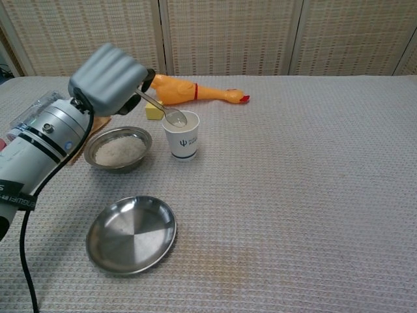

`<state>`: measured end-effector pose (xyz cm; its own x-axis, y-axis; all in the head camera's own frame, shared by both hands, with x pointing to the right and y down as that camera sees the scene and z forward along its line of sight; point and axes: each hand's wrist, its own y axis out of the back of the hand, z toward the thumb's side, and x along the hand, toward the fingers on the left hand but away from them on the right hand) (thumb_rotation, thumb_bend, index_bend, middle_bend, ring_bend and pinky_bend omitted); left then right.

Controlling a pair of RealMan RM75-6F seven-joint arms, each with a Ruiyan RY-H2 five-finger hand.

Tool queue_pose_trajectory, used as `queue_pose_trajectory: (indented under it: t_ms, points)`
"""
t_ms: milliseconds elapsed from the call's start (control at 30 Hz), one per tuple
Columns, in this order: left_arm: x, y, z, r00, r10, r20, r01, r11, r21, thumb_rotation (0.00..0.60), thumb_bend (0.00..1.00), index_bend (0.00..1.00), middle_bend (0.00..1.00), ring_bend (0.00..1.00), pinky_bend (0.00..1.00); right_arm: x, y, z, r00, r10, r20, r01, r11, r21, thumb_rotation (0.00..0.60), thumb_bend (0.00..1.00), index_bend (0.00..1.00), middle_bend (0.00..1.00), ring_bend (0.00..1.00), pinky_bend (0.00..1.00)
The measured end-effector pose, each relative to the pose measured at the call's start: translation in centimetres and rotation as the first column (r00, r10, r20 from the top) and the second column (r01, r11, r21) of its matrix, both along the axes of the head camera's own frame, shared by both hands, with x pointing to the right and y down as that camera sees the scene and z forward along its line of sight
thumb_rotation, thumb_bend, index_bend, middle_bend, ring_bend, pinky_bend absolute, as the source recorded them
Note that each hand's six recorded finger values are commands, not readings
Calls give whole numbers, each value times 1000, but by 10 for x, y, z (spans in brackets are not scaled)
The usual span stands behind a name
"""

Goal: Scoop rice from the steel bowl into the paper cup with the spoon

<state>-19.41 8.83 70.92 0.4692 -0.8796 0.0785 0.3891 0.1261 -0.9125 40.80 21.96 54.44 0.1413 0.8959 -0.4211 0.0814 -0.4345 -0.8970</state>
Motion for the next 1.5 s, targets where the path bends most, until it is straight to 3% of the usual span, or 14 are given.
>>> queue_pose_trajectory:
  t_ms: [333, 900, 1167, 1333, 1500]
  points:
    - [9, 2, -3, 995, 78, 68, -84, 991, 102, 600, 431, 602, 1000, 1000, 1000, -2, 2, -2, 1000, -6, 3, 6, 1000, 4, 600, 170, 0, 0, 0, 0]
    - [3, -1, 0, 987, 82, 141, -100, 986, 131, 600, 430, 583, 1000, 1000, 1000, -3, 3, -3, 1000, -11, 3, 11, 1000, 4, 600, 170, 0, 0, 0, 0]
    - [6, 2, -12, 969, 134, 207, -180, 958, 224, 600, 450, 579, 1000, 1000, 1000, -3, 3, -2, 1000, -10, 1, 10, 1000, 1, 600, 170, 0, 0, 0, 0]
    - [3, 4, -10, 942, 165, 292, -241, 939, 245, 600, 452, 578, 1000, 1000, 1000, -4, 3, -1, 1000, -12, 0, 12, 1000, -5, 600, 170, 0, 0, 0, 0]
    - [-1, 2, -8, 941, 152, 304, -230, 943, 239, 600, 456, 578, 1000, 1000, 1000, -5, 4, -2, 1000, -15, 0, 15, 1000, -2, 600, 170, 0, 0, 0, 0]
